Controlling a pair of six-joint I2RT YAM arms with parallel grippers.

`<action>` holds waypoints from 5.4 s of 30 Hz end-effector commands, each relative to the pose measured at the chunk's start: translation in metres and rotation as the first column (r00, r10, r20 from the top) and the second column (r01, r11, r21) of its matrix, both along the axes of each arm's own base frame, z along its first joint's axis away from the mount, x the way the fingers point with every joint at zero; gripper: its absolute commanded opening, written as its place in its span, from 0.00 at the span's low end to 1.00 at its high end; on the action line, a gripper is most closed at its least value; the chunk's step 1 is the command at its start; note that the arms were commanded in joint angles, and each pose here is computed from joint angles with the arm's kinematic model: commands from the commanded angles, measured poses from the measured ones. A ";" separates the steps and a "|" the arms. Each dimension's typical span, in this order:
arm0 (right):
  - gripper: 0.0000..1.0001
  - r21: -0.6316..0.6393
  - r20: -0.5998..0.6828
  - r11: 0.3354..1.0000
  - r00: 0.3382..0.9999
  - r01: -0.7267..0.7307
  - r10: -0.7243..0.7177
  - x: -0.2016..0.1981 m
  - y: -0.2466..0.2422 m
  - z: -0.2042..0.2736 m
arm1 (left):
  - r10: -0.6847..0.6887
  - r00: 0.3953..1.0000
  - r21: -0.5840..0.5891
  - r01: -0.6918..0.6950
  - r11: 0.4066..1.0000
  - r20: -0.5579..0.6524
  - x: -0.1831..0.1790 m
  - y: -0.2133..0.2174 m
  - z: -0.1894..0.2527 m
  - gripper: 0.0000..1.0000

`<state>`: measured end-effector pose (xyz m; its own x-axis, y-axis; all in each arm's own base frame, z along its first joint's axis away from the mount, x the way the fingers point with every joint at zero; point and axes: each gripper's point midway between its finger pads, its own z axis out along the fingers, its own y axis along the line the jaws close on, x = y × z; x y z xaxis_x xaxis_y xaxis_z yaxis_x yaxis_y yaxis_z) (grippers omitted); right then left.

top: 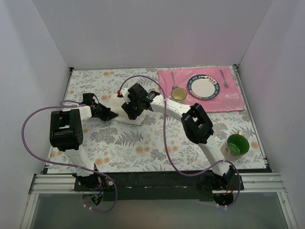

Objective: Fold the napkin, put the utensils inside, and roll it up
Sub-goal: Roll the napkin with the utensil

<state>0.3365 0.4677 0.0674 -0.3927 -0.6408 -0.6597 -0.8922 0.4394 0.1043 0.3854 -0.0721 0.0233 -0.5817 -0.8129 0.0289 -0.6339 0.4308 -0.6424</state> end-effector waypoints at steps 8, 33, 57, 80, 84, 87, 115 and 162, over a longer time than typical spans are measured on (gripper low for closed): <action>0.25 -0.077 -0.001 0.992 0.995 0.098 -0.098 0.006 -0.040 -0.038 | 0.001 0.989 0.163 0.023 0.986 -0.148 -0.026 0.023 -0.040 0.00; 0.27 0.147 -0.011 0.989 1.000 -0.020 0.022 -0.007 0.040 0.042 | -0.069 0.989 0.170 0.091 0.981 -0.128 -0.018 0.019 -0.036 0.00; 0.11 -0.077 -0.068 0.994 0.994 0.080 -0.085 -0.007 -0.020 -0.076 | -0.147 0.985 0.298 0.114 0.948 0.090 0.003 0.031 0.055 0.29; 0.09 -0.050 -0.088 0.997 0.994 0.063 -0.068 -0.009 -0.019 -0.068 | -0.022 1.000 0.326 0.020 0.945 0.003 0.006 0.058 0.022 0.00; 0.08 -0.056 -0.094 0.997 0.994 0.057 -0.062 -0.011 -0.019 -0.071 | -0.016 1.000 0.326 0.006 0.945 0.027 0.020 0.060 0.025 0.00; 0.08 -0.056 -0.102 0.997 0.993 0.055 -0.061 -0.012 -0.020 -0.072 | -0.010 1.000 0.318 0.002 0.948 0.022 0.026 0.061 0.023 0.00; 0.04 -0.080 -0.162 0.996 0.986 -0.049 0.035 -0.055 -0.050 -0.095 | -0.166 0.978 0.196 0.139 0.971 0.130 0.006 -0.001 0.055 0.07; 0.19 -0.069 -0.158 0.996 0.985 0.063 -0.073 -0.121 -0.087 -0.042 | -0.472 0.879 0.110 0.463 0.880 0.075 -0.124 -0.107 0.033 0.10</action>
